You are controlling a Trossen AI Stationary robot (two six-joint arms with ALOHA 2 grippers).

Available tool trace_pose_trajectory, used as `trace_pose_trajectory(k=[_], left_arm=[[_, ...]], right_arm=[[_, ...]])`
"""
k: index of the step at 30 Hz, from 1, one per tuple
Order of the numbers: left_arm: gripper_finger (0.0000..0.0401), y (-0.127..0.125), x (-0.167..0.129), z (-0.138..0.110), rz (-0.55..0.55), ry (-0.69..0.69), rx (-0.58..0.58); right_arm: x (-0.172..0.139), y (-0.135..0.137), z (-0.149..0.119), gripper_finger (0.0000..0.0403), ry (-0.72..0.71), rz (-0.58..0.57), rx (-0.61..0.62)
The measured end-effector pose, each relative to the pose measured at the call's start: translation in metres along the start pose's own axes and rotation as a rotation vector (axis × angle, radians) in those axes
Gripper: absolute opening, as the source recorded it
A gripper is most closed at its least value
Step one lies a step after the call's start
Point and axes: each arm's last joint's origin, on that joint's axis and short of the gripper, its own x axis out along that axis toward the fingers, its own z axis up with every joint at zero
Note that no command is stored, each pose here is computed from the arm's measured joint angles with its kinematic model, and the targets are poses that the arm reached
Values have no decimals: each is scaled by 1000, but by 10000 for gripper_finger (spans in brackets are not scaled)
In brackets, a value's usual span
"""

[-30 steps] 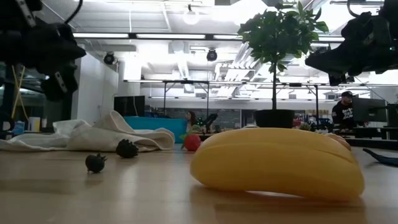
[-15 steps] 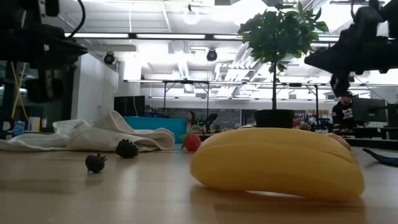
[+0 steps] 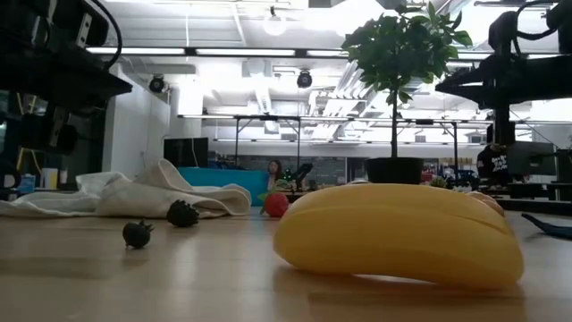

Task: Pick and placing Produce into tupperware
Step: Put the yellow croissant into the blue bin

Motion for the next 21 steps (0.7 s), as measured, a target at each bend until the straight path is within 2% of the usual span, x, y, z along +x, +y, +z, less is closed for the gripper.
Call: trace_pose_trajectory(k=[2,5,8,11,13,17,21], left_arm=[[1,0,0,0,2,6,2],[1,0,0,0,3,9,19],[1,0,0,0,3,10,96],[1,0,0,0,2,-2,205],[1,-1,0,1,-2,-28,268],[1,-3,0,1,-23,-30,261],[1,-3,0,-1,-33,19,255]], right_arm=[[0,1,0,0,-13,8,-13],[0,5,1,0,-24,50,-121],[-2,17,3,0,-46,156,-188],[-7,46,8,0,-43,266,-223],[-9,67,9,0,-4,268,-263],[-5,102,10,0,123,22,-340],[9,130,7,0,271,-284,-379]])
